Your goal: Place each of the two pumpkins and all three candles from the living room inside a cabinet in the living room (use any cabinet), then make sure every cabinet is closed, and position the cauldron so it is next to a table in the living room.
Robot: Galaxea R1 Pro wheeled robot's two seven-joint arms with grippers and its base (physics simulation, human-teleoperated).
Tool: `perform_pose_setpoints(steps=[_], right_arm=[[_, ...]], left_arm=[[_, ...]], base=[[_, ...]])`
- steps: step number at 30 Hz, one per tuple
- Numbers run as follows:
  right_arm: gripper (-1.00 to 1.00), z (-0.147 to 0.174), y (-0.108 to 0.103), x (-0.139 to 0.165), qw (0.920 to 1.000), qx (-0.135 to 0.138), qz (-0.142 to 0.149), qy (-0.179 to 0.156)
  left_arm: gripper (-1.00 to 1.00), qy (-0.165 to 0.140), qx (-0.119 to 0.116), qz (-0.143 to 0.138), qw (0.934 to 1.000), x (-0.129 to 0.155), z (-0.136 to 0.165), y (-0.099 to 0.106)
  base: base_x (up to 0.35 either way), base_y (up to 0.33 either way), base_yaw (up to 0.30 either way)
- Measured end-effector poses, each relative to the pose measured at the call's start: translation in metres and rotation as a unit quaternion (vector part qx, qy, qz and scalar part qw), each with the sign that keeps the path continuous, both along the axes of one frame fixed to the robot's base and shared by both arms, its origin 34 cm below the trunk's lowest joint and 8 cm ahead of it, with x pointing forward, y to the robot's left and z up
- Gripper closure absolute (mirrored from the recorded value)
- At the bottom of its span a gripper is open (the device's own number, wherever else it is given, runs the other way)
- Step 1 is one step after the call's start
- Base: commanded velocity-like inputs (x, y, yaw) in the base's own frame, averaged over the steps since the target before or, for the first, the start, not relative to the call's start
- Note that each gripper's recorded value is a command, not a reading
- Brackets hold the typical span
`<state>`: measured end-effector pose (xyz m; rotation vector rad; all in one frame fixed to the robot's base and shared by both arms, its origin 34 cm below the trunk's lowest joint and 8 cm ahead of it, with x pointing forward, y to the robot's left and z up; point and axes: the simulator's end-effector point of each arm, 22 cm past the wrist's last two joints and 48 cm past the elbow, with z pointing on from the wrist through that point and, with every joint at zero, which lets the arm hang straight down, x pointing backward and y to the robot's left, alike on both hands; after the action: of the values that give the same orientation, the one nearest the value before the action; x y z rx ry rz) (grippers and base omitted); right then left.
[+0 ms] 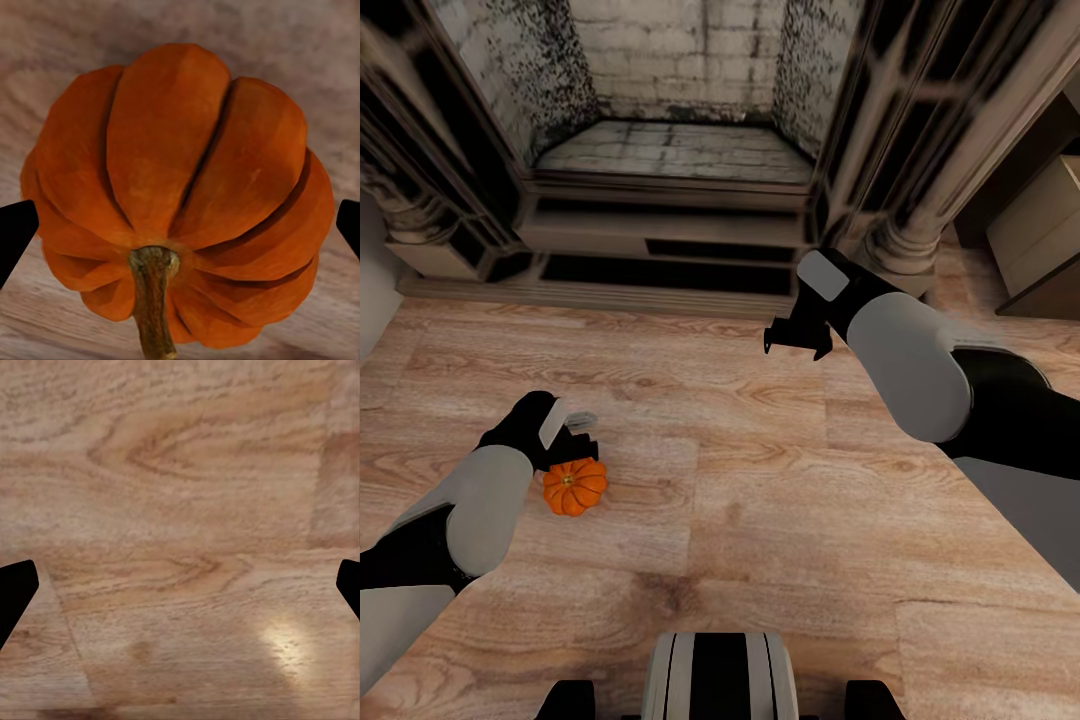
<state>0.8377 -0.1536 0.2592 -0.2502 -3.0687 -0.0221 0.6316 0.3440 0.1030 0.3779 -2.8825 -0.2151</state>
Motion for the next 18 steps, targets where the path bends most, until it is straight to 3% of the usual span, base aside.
perform_pose_setpoints(steps=[11, 12, 18], right_arm=[[-1.0, -0.0037, -0.0001, -0.004, 1.0, 0.0, 0.0, 0.004], [-1.0, -0.0039, -0.0001, -0.0043, 1.0, 0.0, 0.0, 0.004], [-1.0, -0.003, -0.0001, -0.005, 1.0, 0.0, 0.0, 0.004]], left_arm=[[-1.0, 0.007, -0.001, 0.0, 1.0, -0.0053, -0.0019, 0.0004], [1.0, 0.007, -0.001, 0.0, 1.0, -0.0054, -0.0019, 0.0004], [1.0, 0.006, -0.001, 0.002, 1.0, -0.0054, -0.0006, 0.0019]], base=[[0.0, 0.0, 0.0], [0.0, 0.0, 0.0], [0.0, 0.0, 0.0]])
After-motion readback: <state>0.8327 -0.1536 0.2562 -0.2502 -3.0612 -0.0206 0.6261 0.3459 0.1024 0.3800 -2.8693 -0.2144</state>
